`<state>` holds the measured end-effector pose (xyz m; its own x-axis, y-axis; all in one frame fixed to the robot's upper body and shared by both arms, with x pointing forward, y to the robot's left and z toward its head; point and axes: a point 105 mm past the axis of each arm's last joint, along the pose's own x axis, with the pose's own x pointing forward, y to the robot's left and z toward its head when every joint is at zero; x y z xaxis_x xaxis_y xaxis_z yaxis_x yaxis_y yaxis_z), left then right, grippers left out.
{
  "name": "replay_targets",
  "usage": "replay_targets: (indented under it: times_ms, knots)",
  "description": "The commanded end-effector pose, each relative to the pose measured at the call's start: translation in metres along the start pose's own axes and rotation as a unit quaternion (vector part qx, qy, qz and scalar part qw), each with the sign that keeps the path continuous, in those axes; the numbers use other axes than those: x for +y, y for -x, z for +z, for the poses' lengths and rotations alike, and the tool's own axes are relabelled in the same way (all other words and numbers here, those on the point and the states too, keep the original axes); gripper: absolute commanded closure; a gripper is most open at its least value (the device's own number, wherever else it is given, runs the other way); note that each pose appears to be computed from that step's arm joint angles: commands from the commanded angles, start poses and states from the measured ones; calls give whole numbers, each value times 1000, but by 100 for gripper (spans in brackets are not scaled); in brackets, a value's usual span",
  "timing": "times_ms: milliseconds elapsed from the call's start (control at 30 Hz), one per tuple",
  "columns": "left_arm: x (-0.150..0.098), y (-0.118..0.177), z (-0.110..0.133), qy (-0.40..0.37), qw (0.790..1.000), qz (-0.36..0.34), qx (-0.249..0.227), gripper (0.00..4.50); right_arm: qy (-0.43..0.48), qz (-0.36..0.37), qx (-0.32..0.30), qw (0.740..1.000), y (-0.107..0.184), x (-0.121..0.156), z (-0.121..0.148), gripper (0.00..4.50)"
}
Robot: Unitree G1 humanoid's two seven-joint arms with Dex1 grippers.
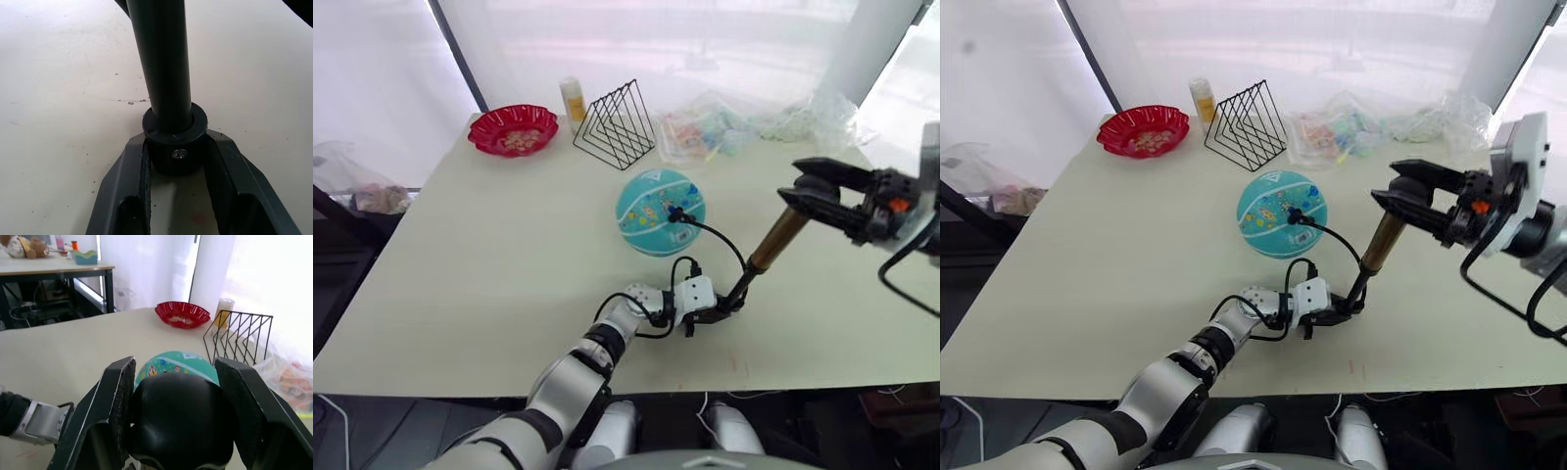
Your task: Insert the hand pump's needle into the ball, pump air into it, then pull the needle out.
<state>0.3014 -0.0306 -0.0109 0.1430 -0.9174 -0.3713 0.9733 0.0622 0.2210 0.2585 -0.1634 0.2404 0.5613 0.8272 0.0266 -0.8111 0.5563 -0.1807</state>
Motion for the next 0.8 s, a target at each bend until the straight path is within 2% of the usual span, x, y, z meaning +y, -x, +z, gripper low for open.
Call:
replay_targets:
  times_ms: [33, 233, 300, 467, 800]
  knots:
    - [-52, 9, -60, 54, 989, -83, 108, 339, -28, -33, 132, 990, 5, -3, -80, 240]
    - [-51, 10, -61, 55, 989, -81, 107, 339, -41, -23, 160, 986, 3, 11, -122, 240]
    - [-50, 11, -61, 55, 989, -79, 108, 339, -41, -27, 151, 987, 0, 13, -127, 240]
    - [-51, 13, -63, 56, 989, -79, 111, 339, -16, -39, 67, 997, -5, -1, -79, 240]
    - [-52, 12, -63, 55, 989, -83, 109, 339, 54, -61, -40, 996, 8, -29, 32, 240]
